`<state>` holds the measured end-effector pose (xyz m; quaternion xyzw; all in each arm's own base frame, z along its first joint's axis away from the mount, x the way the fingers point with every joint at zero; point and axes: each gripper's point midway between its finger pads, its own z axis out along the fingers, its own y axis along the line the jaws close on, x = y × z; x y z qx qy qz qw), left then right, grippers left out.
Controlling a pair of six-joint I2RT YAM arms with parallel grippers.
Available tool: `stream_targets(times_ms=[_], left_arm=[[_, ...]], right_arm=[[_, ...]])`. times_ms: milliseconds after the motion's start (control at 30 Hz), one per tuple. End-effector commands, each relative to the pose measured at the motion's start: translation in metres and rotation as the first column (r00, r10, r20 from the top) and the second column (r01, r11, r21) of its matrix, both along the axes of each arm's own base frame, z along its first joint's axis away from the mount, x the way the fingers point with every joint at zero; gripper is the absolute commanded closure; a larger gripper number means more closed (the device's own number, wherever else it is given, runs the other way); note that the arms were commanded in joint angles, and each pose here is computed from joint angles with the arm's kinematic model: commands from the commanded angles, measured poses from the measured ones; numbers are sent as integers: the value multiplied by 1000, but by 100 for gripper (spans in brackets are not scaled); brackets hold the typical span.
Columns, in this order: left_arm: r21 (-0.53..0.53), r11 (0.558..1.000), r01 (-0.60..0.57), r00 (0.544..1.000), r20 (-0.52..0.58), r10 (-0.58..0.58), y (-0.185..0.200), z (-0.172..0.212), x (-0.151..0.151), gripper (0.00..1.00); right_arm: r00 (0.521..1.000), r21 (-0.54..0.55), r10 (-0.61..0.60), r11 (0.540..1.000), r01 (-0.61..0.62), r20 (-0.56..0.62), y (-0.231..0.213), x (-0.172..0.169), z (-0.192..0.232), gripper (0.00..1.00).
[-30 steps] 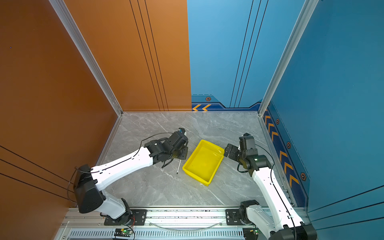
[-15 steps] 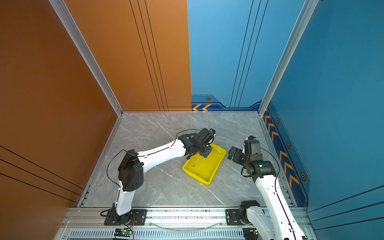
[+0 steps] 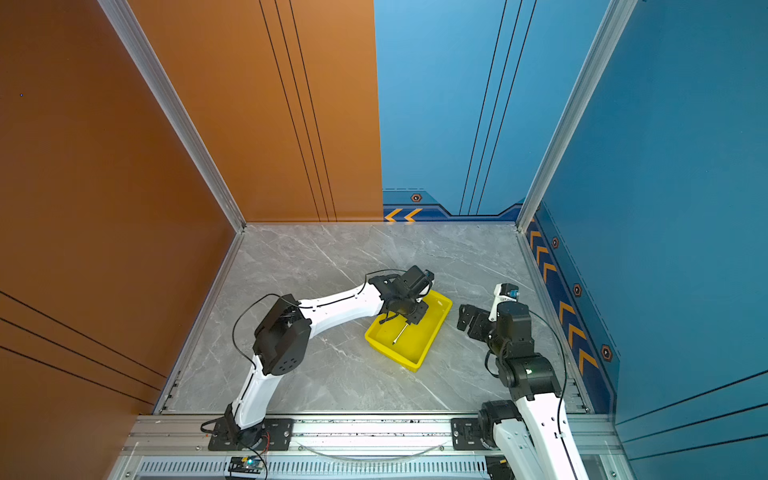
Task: Put the screwdriver in the bin
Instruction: 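Lift the screwdriver with the left gripper and carry it over the yellow bin, then lower the screwdriver into the bin and open the left gripper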
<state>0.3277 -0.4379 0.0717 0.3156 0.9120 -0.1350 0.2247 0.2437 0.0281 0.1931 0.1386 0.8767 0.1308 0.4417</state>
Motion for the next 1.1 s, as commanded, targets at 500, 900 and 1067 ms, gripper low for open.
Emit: stream_targets(times_ms=[500,900,1067], left_arm=[[50,996,-79,995,-63,83,11,-50,15,84],[35,995,-91,994,-51,92,10,-33,19,54],[29,996,-89,996,-2,89,12,-1,25,47]], right_arm=[[1000,-31,-15,999,15,17,-4,8,-2,0],[999,-51,-3,999,5,33,-5,14,2,0],[998,-52,13,999,-10,56,-3,19,9,0]])
